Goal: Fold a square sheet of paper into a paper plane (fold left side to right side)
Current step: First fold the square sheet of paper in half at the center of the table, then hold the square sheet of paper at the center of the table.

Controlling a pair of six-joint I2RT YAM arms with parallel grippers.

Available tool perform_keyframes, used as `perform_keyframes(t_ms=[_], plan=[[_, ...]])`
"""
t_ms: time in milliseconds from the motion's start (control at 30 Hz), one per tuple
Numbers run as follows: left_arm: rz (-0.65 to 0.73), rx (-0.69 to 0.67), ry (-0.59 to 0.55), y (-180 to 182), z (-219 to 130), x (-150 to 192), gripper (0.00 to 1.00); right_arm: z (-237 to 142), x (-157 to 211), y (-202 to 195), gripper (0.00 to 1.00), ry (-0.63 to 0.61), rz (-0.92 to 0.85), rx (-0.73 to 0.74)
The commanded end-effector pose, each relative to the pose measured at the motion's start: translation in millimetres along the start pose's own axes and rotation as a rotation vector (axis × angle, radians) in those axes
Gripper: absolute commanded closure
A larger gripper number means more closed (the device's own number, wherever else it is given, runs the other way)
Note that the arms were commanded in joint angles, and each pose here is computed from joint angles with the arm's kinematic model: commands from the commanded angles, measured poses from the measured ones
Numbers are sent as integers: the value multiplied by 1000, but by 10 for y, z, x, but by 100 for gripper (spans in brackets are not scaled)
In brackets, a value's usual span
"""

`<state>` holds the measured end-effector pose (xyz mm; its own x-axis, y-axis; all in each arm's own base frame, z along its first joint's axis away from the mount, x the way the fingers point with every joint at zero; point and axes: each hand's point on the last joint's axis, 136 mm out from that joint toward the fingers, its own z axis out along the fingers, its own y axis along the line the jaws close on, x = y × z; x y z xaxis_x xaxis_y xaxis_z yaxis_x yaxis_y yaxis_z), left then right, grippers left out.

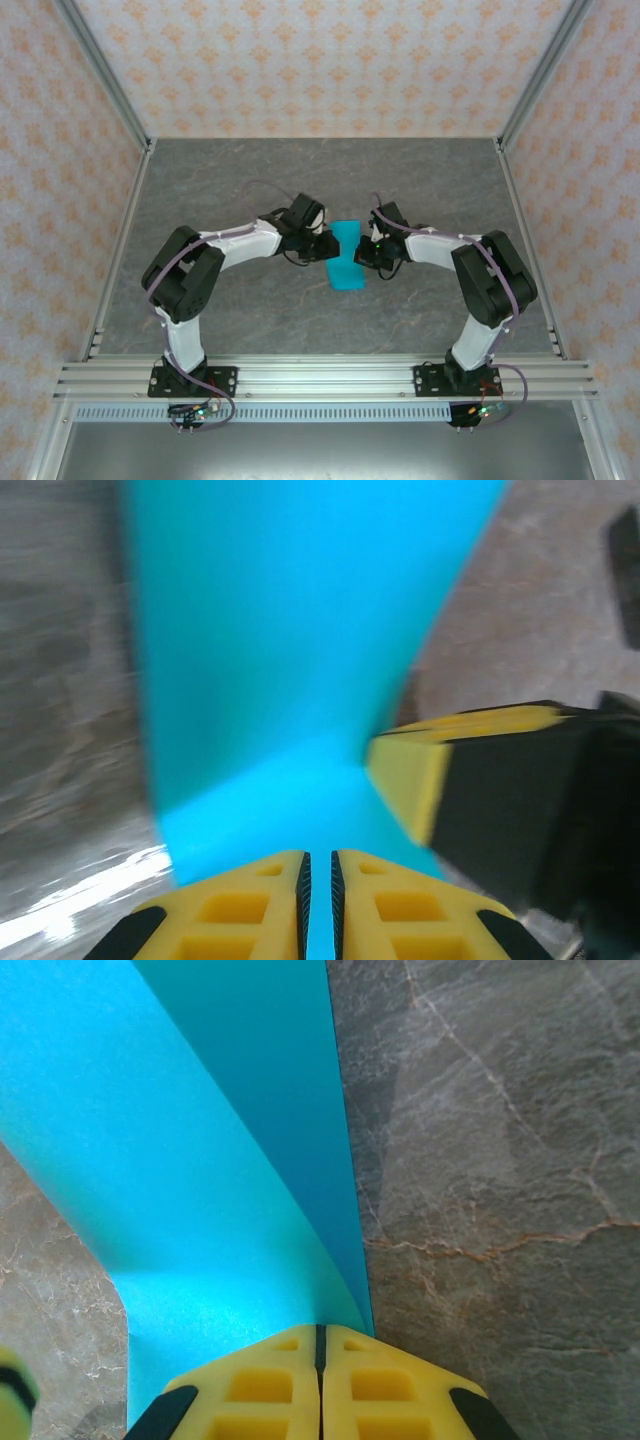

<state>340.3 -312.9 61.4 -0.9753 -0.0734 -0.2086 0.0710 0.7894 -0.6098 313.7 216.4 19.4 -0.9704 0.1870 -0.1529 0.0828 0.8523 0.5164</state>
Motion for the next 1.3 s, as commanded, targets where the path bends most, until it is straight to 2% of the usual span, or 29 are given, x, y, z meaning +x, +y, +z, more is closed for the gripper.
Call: perform_keyframes(t_ms=[0, 167, 467, 633, 867, 1267], plan=[[14, 3, 12, -25, 214, -50, 83, 50, 159, -272, 93, 52, 19, 114], [-9, -36, 27, 114, 375, -37, 83, 42, 155, -255, 93, 49, 16, 108], [-20, -114, 77, 340, 441, 190, 83, -13, 72, -54, 93, 20, -2, 22], [-33, -137, 93, 403, 473, 300, 83, -250, -136, 237, 93, -38, -29, -79], [-31, -150, 96, 410, 505, 320, 83, -515, -529, 432, 92, -109, -11, -205], [-22, -152, 101, 372, 514, 309, 84, -118, -549, 461, 93, -34, 32, -236]])
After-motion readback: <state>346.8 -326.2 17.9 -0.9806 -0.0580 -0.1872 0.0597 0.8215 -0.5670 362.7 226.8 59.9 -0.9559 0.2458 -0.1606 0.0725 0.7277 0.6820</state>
